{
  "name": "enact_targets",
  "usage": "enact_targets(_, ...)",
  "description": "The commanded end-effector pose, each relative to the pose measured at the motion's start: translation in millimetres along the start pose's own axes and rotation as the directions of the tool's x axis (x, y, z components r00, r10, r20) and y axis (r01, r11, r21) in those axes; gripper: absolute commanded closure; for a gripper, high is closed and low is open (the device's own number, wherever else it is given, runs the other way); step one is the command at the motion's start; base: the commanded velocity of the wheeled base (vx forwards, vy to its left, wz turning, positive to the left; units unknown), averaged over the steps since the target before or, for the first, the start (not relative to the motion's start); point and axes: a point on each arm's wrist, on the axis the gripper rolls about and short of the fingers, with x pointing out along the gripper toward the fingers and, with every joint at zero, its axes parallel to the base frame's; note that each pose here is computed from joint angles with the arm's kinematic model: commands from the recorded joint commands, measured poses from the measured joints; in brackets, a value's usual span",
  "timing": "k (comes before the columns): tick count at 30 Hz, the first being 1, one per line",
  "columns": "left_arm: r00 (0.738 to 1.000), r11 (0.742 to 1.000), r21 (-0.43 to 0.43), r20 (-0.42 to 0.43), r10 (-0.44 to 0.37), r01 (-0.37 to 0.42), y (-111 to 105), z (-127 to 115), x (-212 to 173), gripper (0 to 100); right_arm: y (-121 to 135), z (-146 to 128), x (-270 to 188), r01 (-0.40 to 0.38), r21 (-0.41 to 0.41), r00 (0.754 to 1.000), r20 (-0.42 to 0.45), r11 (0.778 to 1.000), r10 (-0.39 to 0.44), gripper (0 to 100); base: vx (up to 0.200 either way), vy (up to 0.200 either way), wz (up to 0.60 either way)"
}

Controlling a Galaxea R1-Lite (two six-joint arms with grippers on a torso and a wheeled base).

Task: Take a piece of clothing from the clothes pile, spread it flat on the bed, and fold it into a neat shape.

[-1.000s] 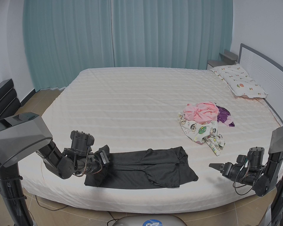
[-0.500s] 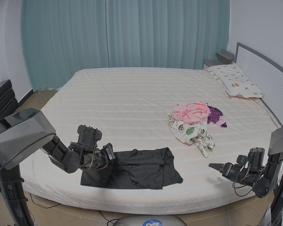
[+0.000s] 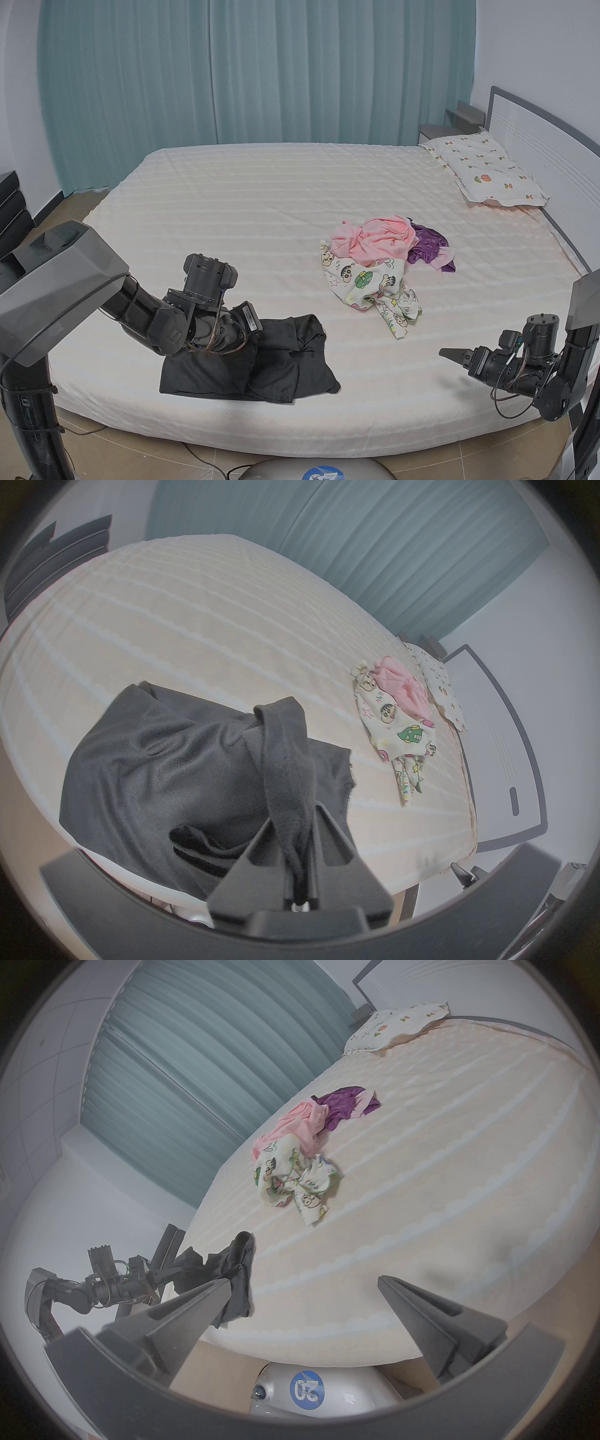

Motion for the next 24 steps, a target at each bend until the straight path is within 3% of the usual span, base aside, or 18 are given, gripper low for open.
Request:
enact_targets(1, 1.000, 1.000, 0.008, -0.013, -0.005, 0.005, -6, -3, 10, 100, 0, -1, 1, 0.001, 0.000, 1.000, -0.003, 1.000, -0.001, 0, 0.000, -0.200, 0.00)
enact_targets(8, 0.997, 0.997, -0.016, 0.034, 0.076, -0.075, -3, -5, 37, 100, -1, -1, 1, 0.001, 0.001, 1.000, -0.007, 1.000, -0.001, 0, 0.000, 0.000, 0.00)
enact_targets(16, 0.996, 0.997, -0.038, 0.042, 0.075, -0.073, -4, -4, 41, 100, 1, -3, 2, -0.004, -0.002, 1.000, -0.014, 1.000, 0.004, 0, 0.000, 0.000, 0.00)
enact_targets(17, 0.996, 0.996, -0.041, 0.039, 0.077, -0.075, -4, -4, 40, 0, 1, -3, 1, -0.004, -0.002, 1.000, -0.016, 1.000, 0.004, 0, 0.000, 0.000, 0.00)
enact_targets(24, 0.997, 0.995, -0.074, 0.038, 0.069, -0.066, -6, -4, 36, 0, 0, -5, 4, -0.002, -0.001, 1.000, -0.026, 1.000, 0.001, 0, 0.000, 0.000, 0.00)
